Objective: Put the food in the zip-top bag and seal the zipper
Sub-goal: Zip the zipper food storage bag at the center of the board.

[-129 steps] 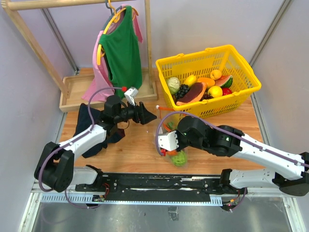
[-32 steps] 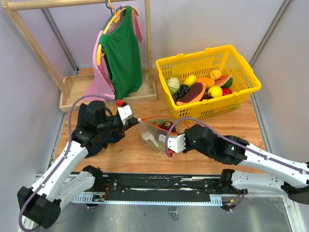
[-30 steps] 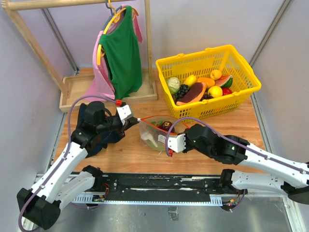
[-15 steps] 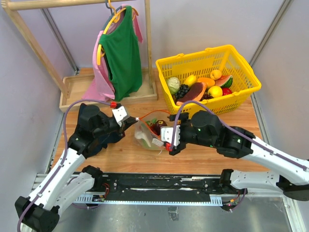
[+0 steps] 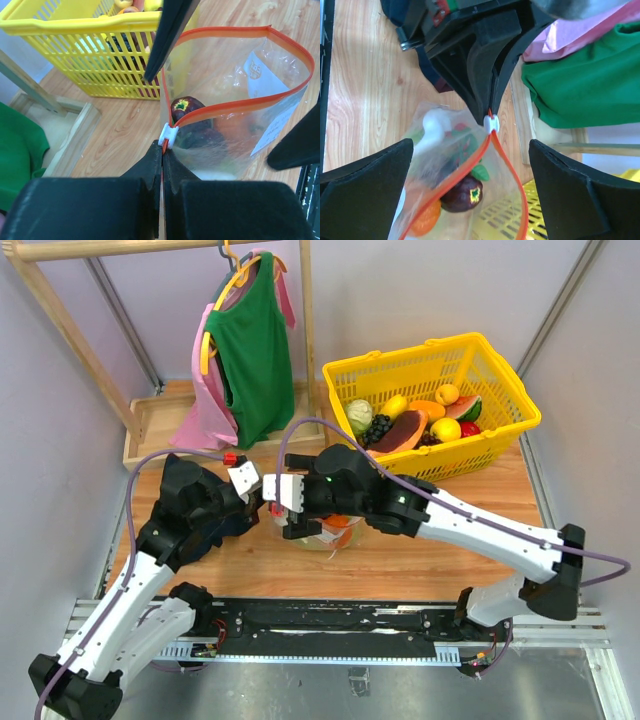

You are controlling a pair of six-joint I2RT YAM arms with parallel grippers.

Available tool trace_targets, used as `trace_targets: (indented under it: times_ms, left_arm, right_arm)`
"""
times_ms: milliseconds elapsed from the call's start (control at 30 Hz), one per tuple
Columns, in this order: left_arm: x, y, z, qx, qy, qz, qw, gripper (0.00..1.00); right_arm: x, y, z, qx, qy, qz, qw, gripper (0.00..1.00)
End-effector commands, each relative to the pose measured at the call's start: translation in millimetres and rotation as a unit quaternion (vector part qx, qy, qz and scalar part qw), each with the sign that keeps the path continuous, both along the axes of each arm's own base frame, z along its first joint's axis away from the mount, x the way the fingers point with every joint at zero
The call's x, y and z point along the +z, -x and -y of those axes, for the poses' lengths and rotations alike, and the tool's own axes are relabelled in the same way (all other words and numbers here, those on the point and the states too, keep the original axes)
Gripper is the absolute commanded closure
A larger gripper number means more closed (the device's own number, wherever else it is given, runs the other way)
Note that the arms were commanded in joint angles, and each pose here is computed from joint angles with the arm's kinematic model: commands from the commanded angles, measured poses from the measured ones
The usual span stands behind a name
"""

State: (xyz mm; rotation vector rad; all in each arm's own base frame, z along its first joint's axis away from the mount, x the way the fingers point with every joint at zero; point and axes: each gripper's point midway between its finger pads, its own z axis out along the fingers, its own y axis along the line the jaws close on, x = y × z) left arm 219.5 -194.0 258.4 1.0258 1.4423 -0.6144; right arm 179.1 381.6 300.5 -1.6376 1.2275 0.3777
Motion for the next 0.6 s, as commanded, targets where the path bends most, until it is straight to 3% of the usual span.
trace_targets:
  times_ms: [0,200,567]
  left_arm:
    - [15,0,3,-0.005,0.016,0.03,0.999,0.99]
    - [15,4,4,-0.014,0.019,0.034,0.999,1.0]
    - [17,9,7,-0.03,0.024,0.034,0.999,1.0]
  right_arm:
    - [6,-24,-20,-0.02,-0.035,-0.02,0.999,0.02]
    - [-19,-51,-11,-0.054,-0.028,-0.063,0.996,0.17]
    - [-42,-53,4,-0.039,-0.023,-0.107,0.993,0.42]
